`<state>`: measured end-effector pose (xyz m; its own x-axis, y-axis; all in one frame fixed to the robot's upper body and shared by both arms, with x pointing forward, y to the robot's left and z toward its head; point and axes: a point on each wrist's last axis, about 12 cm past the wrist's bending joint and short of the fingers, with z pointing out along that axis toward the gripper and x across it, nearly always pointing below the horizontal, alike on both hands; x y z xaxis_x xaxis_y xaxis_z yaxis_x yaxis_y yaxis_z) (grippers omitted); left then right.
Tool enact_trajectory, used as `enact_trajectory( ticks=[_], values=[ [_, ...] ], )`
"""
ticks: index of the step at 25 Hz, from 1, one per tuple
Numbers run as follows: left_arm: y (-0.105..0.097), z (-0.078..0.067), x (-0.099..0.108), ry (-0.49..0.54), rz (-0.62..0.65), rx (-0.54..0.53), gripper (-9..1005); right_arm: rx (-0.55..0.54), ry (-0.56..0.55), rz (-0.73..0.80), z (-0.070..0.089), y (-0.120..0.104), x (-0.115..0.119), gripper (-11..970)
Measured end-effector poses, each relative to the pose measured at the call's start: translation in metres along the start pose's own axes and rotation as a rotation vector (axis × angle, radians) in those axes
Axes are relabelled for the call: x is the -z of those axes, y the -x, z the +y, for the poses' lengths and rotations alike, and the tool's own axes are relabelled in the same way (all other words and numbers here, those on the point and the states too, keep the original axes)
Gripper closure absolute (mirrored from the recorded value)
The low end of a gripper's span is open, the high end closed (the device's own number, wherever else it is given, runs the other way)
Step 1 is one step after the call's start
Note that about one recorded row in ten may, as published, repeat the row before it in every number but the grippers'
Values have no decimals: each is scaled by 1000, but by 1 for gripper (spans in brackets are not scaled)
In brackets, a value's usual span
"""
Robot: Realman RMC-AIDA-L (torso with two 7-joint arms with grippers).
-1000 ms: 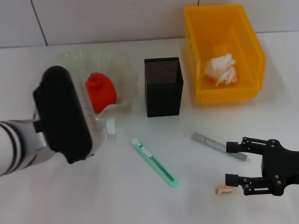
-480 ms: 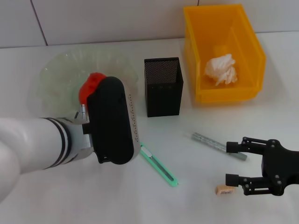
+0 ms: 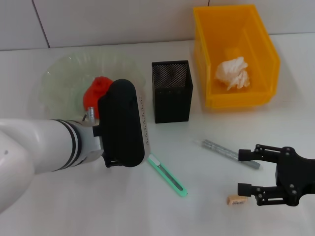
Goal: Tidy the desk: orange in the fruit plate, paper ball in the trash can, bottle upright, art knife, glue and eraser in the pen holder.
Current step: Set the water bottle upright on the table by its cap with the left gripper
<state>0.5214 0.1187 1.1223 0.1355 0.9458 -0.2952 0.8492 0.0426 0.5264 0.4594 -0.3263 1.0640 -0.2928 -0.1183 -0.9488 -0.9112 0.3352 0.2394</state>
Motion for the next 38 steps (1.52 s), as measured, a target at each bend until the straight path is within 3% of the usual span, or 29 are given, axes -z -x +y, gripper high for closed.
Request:
enact_trajectory(
  ticks=[38],
  values=[
    [-11, 8, -29, 12, 56, -58, 379, -8, 19, 4, -1, 1, -6, 127]
  ],
)
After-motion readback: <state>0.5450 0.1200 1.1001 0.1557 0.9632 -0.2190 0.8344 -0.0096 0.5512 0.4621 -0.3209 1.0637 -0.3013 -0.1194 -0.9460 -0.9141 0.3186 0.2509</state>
